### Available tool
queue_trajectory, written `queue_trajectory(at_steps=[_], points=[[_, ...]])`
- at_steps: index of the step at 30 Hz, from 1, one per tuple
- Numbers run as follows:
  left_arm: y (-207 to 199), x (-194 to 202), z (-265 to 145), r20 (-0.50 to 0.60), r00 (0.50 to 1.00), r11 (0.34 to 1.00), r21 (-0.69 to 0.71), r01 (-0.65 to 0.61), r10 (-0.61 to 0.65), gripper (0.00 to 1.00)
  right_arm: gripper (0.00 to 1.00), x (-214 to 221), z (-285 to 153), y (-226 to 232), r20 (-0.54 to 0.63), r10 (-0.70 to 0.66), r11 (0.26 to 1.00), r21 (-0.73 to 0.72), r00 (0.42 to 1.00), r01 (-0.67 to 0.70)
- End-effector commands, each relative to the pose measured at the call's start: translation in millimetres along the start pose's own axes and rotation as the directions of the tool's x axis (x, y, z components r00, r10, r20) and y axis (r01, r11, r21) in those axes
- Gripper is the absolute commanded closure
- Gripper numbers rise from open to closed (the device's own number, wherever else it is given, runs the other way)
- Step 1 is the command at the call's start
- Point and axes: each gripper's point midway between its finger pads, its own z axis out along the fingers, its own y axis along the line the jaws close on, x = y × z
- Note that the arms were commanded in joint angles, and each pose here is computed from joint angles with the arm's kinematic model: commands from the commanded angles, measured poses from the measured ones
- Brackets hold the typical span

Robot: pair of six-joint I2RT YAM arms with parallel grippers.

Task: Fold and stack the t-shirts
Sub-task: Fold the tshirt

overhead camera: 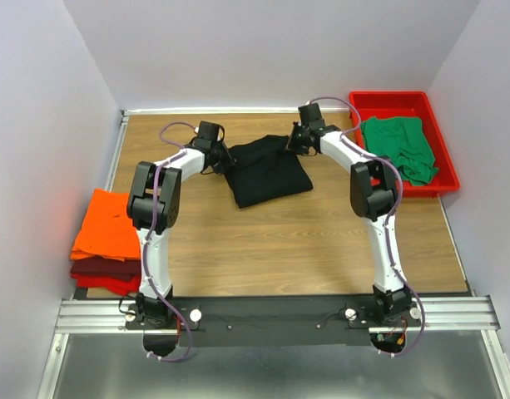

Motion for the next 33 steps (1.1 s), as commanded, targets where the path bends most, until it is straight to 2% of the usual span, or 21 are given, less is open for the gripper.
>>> queue_trajectory(at_steps=[1,5,7,8,10,11,15,18,25,33], points=[[12,9,12,-0.013,0.999,0.999,-0.039,0.037,-0.038,1.00,1.00,29,13,-8,-0.056,0.037,0.999,-0.006,0.998,-0.037],[22,43,6,-0.048,0.998,0.997,-0.061,0.040,-0.043,1.00,0.99,66,-4,-34,-0.082,0.083,0.995,0.054,0.993,-0.079],[15,50,-4,-0.048,0.997,0.998,-0.027,0.055,-0.056,1.00,0.99,85,-14,-45,-0.095,0.104,0.992,0.077,0.990,-0.096],[22,69,-7,-0.076,0.995,0.997,-0.037,0.064,-0.066,1.00,1.00,105,-31,-56,-0.117,0.122,0.989,0.103,0.986,-0.110],[10,73,-22,-0.058,0.997,0.999,0.003,0.051,-0.051,1.00,0.99,114,-47,-58,-0.097,0.128,0.989,0.092,0.987,-0.119],[18,91,-26,-0.084,0.995,0.999,-0.013,0.049,-0.050,1.00,0.99,138,-65,-71,-0.122,0.137,0.986,0.113,0.983,-0.123],[13,117,-56,-0.089,0.996,0.999,0.027,0.035,-0.033,1.00,0.99,162,-111,-84,-0.104,0.137,0.985,0.122,0.985,-0.125],[2,121,-85,-0.059,0.998,0.996,0.086,0.017,-0.012,1.00,1.00,163,-143,-83,-0.059,0.133,0.987,0.101,0.989,-0.127],[-10,115,-122,-0.034,0.998,0.992,0.118,-0.044,0.048,1.00,1.00,134,-187,-57,0.037,0.120,0.993,0.006,0.992,-0.120],[-25,92,-139,0.009,0.997,0.988,0.131,-0.083,0.082,1.00,1.00,105,-201,-40,0.087,0.099,0.995,-0.022,0.991,-0.098]])
